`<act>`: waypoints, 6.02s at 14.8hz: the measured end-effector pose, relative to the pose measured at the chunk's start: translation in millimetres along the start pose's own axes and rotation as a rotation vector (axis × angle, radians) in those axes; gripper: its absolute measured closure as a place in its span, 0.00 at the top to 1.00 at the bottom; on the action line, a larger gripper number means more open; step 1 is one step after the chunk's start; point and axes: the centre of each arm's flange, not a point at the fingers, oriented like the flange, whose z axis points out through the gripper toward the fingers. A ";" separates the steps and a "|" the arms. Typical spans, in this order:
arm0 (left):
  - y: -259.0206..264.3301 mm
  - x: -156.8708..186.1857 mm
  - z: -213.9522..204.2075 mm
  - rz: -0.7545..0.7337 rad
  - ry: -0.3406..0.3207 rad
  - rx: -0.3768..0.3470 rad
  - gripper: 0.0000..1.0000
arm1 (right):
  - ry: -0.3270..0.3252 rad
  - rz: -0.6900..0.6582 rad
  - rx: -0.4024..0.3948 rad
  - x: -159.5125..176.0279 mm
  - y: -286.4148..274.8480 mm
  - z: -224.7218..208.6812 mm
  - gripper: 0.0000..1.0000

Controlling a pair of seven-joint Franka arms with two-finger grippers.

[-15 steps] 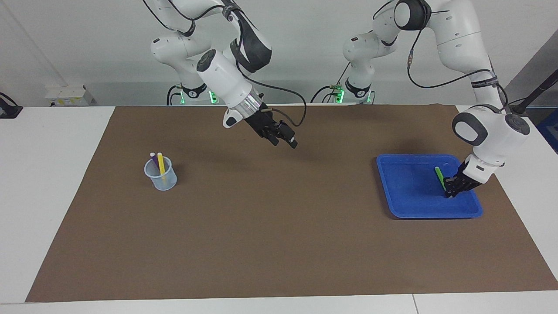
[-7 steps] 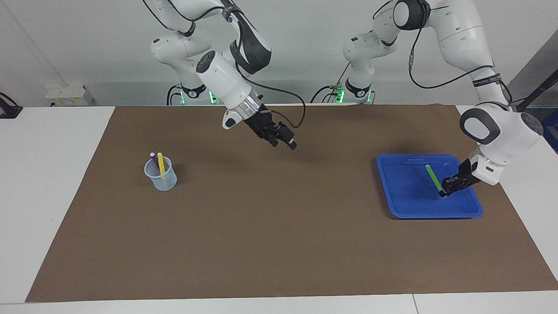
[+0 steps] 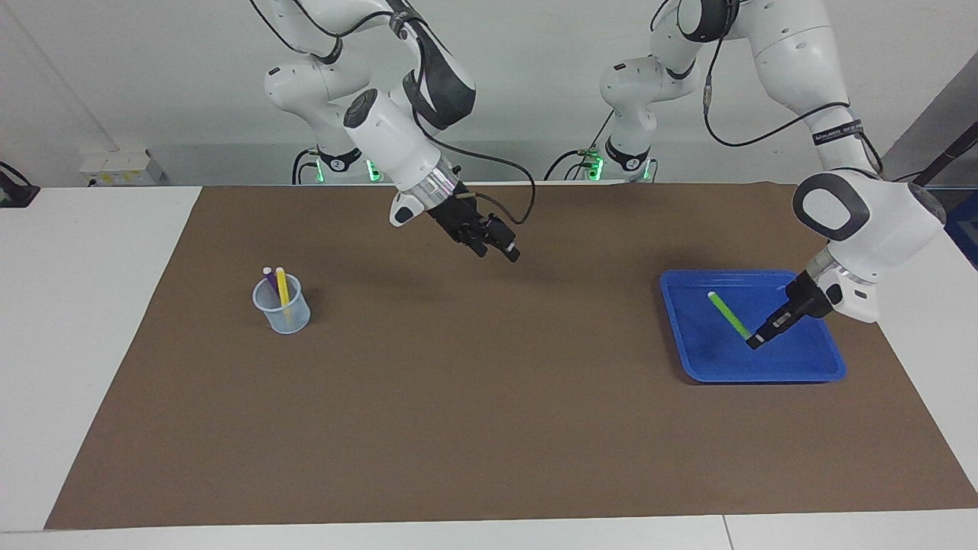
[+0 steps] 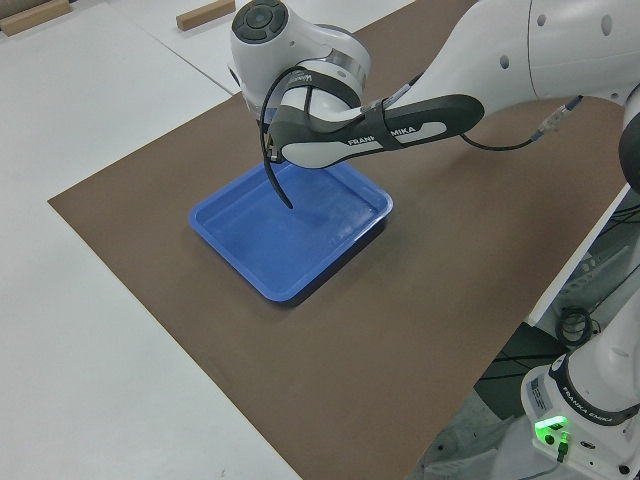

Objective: Transfer and insert pens with both arms
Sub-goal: 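Lift the green pen with the left gripper while the right gripper returns, then grasp the green pen tip with the right gripper, then open the left gripper while the right gripper pulls the green pen away, then carry the green pen to the cup with the right gripper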

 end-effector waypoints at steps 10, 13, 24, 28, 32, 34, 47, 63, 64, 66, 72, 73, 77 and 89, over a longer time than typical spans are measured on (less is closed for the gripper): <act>69.5 -39.9 -4.5 -0.437 -0.103 -0.205 0.16 | 0.003 0.038 0.037 2.4 -1.4 -2.2 1.00; 88.5 -56.0 6.1 -0.503 -0.165 -0.247 0.16 | 0.007 0.046 0.048 3.3 -1.9 -3.0 1.00; 160.8 -161.2 54.3 -0.593 -0.263 -0.228 0.16 | 0.024 0.075 0.163 -20.3 -28.8 8.6 0.91; 154.8 -170.3 53.6 -0.595 -0.265 -0.219 0.16 | 0.027 0.074 0.172 -17.9 -34.7 9.6 0.90; 153.7 -186.6 53.8 -0.589 -0.261 -0.213 0.16 | 0.064 0.068 0.194 -18.3 -41.3 30.2 0.90; 154.1 -195.9 56.2 -0.592 -0.257 -0.216 0.16 | 0.063 0.057 0.206 -22.7 -51.2 39.6 0.90; 155.6 -203.5 51.8 -0.597 -0.255 -0.232 0.16 | 0.058 0.054 0.207 -21.0 -58.5 51.7 0.86; 155.8 -202.5 45.9 -0.608 -0.250 -0.243 0.16 | 0.051 0.075 0.207 -23.8 -59.2 53.5 0.19; 155.8 -202.5 45.9 -0.608 -0.250 -0.243 0.16 | 0.051 0.075 0.207 -23.8 -59.2 53.5 0.19; 155.8 -202.5 45.9 -0.609 -0.250 -0.242 0.16 | 0.051 0.075 0.207 -23.8 -59.2 53.5 0.19; 158.4 -205.4 46.8 -0.604 -0.248 -0.244 0.29 | 0.051 0.075 0.207 -23.6 -59.1 53.7 0.19; 160.1 -207.5 47.5 -0.600 -0.248 -0.244 0.39 | 0.051 0.075 0.206 -23.6 -58.9 54.1 0.19; 161.4 -209.0 47.7 -0.597 -0.248 -0.244 0.84 | 0.035 -0.015 0.174 -22.4 -53.5 59.4 0.19; 142.8 -189.5 36.9 -0.318 -0.168 -0.192 1.00 | -0.055 -0.646 -0.392 58.9 2.5 7.7 0.19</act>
